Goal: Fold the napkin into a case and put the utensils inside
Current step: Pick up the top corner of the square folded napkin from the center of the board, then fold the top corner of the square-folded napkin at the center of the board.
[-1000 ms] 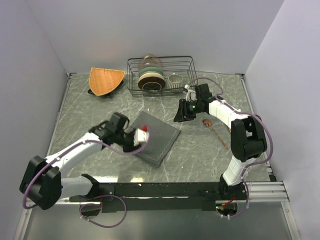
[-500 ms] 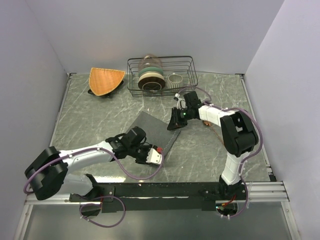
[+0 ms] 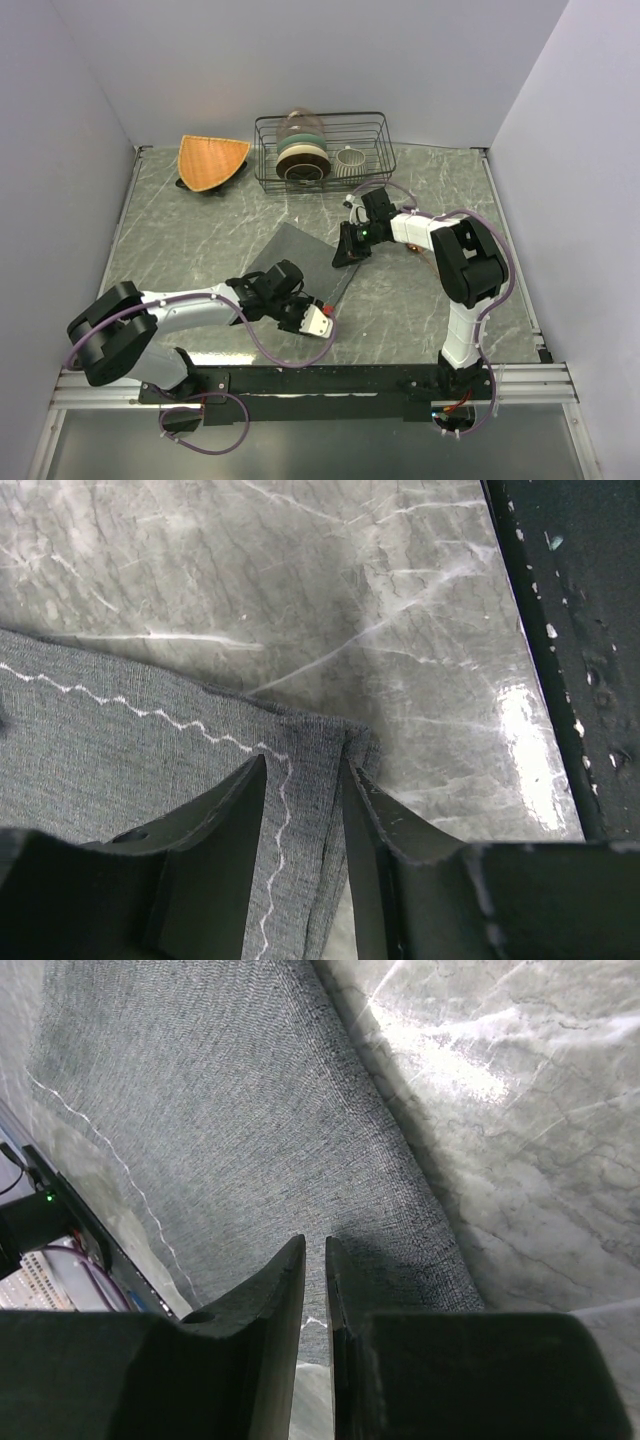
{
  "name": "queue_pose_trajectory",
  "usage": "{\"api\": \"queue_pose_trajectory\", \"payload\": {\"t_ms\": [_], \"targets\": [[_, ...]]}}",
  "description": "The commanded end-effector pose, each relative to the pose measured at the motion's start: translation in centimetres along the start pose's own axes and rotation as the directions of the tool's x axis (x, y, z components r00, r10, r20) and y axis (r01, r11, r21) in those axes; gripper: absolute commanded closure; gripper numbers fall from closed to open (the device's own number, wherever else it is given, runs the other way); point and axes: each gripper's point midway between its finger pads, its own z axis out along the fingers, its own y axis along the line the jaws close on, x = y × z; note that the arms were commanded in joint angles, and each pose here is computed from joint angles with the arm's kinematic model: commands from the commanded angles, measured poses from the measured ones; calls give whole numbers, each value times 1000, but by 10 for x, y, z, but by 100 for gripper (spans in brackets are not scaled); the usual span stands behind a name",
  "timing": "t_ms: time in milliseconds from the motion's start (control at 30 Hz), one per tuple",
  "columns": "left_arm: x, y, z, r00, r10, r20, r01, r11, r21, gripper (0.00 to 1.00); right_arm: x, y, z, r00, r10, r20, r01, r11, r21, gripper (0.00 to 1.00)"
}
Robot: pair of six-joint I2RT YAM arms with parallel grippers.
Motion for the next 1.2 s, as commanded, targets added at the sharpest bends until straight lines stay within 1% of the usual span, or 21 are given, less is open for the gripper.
{"api": "queue_pose_trajectory", "payload": {"t_ms": [0,133,233,333,367,433,467,533,567,667,700,767,800,867,900,967,1000,1033,1100,1133,1167], "targets": [[-7,2,7,997,63,36,-63,998,0,59,2,2,2,1000,-11,7,11,1000,3,79],[-2,0,9,997,72,25,-72,997,10,60,1,1,2,1000,-12,10,12,1000,8,79],[-2,0,10,996,84,27,-85,996,17,62,1,0,2,1000,-14,9,13,1000,11,79],[-4,0,9,997,77,29,-78,997,14,68,0,0,2,1000,-15,12,15,1000,15,79],[-5,1,9,997,74,35,-75,997,12,72,0,0,1,1000,-14,13,14,1000,16,79],[-9,3,5,997,64,45,-64,998,3,76,0,2,1,1000,-17,13,17,1000,18,79],[-11,1,4,997,53,55,-53,999,11,80,-1,3,1,1000,-23,15,23,1000,16,79],[-15,11,-3,997,10,74,-9,1000,-10,85,-2,3,2,1000,-26,12,25,999,19,79],[-16,13,-5,997,-7,80,8,1000,-8,90,-2,3,2,1000,-24,10,24,1000,19,79],[-14,31,-16,994,-63,86,67,997,-44,99,-4,6,0,999,-39,12,39,999,21,78],[-15,41,-24,992,-78,101,85,994,-62,99,-4,6,0,999,-43,12,42,999,21,78],[-13,48,-33,988,-104,114,112,992,-64,99,-6,12,-3,999,-51,12,51,999,8,75],[-12,61,-41,984,-122,129,134,987,-87,99,-8,13,-5,998,-54,12,54,999,2,74],[-9,73,-50,975,-170,141,185,977,-103,99,-15,21,-12,997,-80,19,80,997,-11,72],[0,88,-58,968,-210,139,228,965,-129,99,-17,24,-15,995,-94,22,95,995,-13,71],[9,102,-64,955,-262,141,281,950,-138,99,-23,29,-23,990,-139,35,140,990,-12,67],[21,121,-70,944,-299,140,320,932,-167,99,-25,30,-27,988,-151,40,151,988,-13,65],[25,129,-74,931,-335,148,358,918,-173,99,-28,32,-29,984,-172,45,173,985,-14,59],[42,154,-81,905,-394,159,421,884,-205,99,-37,37,-38,980,-191,62,192,981,-16,53],[47,162,-83,899,-407,164,435,874,-217,99,-46,43,-43,975,-206,81,208,978,-19,46],[56,176,-87,890,-423,168,453,860,-236,99,-49,46,-46,973,-212,88,214,977,-19,43]]}}
